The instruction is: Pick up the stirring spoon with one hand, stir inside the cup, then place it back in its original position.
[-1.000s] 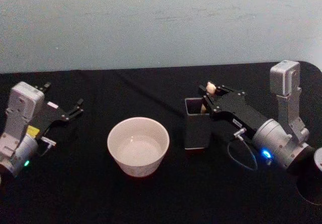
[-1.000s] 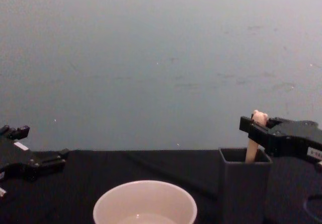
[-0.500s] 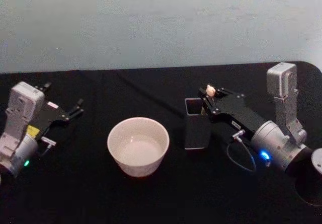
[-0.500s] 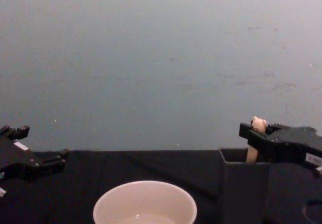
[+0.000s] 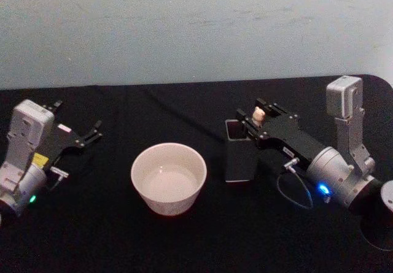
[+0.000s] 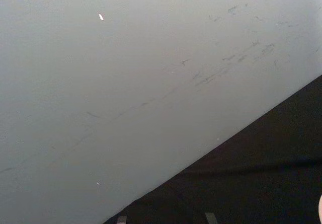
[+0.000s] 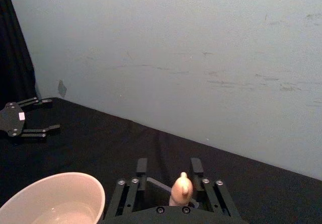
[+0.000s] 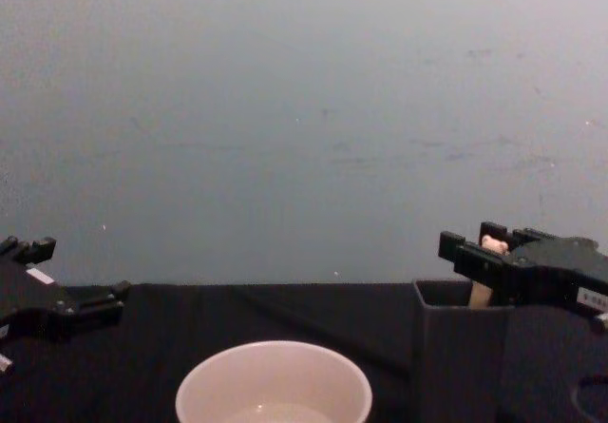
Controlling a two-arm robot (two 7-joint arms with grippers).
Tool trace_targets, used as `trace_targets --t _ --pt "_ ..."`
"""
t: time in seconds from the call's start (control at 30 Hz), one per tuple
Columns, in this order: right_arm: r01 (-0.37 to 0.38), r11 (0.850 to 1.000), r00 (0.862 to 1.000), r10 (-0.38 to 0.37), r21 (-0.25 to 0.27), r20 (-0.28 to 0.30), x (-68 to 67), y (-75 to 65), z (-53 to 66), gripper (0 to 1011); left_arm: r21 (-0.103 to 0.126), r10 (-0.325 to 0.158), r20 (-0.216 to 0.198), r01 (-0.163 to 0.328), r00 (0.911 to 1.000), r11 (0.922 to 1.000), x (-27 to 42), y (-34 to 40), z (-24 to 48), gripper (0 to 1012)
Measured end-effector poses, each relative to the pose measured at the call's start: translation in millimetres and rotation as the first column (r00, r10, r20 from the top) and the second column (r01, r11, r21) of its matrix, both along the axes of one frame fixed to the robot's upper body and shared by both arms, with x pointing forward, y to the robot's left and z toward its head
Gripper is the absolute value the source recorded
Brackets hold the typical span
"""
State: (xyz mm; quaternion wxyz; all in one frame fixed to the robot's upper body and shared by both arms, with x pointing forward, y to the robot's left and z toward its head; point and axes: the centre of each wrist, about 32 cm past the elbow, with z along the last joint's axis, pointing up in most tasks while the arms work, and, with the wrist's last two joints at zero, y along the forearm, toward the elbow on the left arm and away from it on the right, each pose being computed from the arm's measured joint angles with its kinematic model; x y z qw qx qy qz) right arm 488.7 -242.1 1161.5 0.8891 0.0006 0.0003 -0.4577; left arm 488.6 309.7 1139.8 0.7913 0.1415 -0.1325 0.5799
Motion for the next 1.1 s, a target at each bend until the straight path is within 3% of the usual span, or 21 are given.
trace_targets --t 0.17,0.57,0.67,0.83,1.0,1.1 --pt "-0.001 1.000 1.000 0.001 0.000 0.001 0.0 -0.1 0.1 681 0.000 0.000 0.000 0.000 1.0000 1.0000 0.0 0.0 0.0 1001" --pt "-0.001 1.000 1.000 0.001 0.001 0.002 0.0 -0.1 0.5 995 0.000 0.000 0.000 0.000 1.0000 1.0000 0.0 0.0 0.0 1001" --pt "-0.003 1.000 1.000 0.003 0.004 0.004 0.0 -0.1 0.6 1002 0.000 0.000 0.000 0.000 1.0000 1.0000 0.0 0.0 0.0 1001" --pt "-0.009 0.999 0.998 0.007 0.044 0.062 2.1 -3.3 10.6 1002 0.000 0.000 0.000 0.000 1.0000 1.0000 0.0 0.0 0.0 1002" --pt "0.041 0.996 0.988 -0.053 0.085 0.147 6.2 -11.3 25.9 1002 0.000 0.000 0.000 0.000 1.0000 1.0000 0.0 0.0 0.0 1001" --pt "0.114 0.990 0.975 -0.128 0.089 0.181 10.2 -18.2 29.9 1002 0.000 0.000 0.000 0.000 1.0000 1.0000 0.0 0.0 0.0 1001"
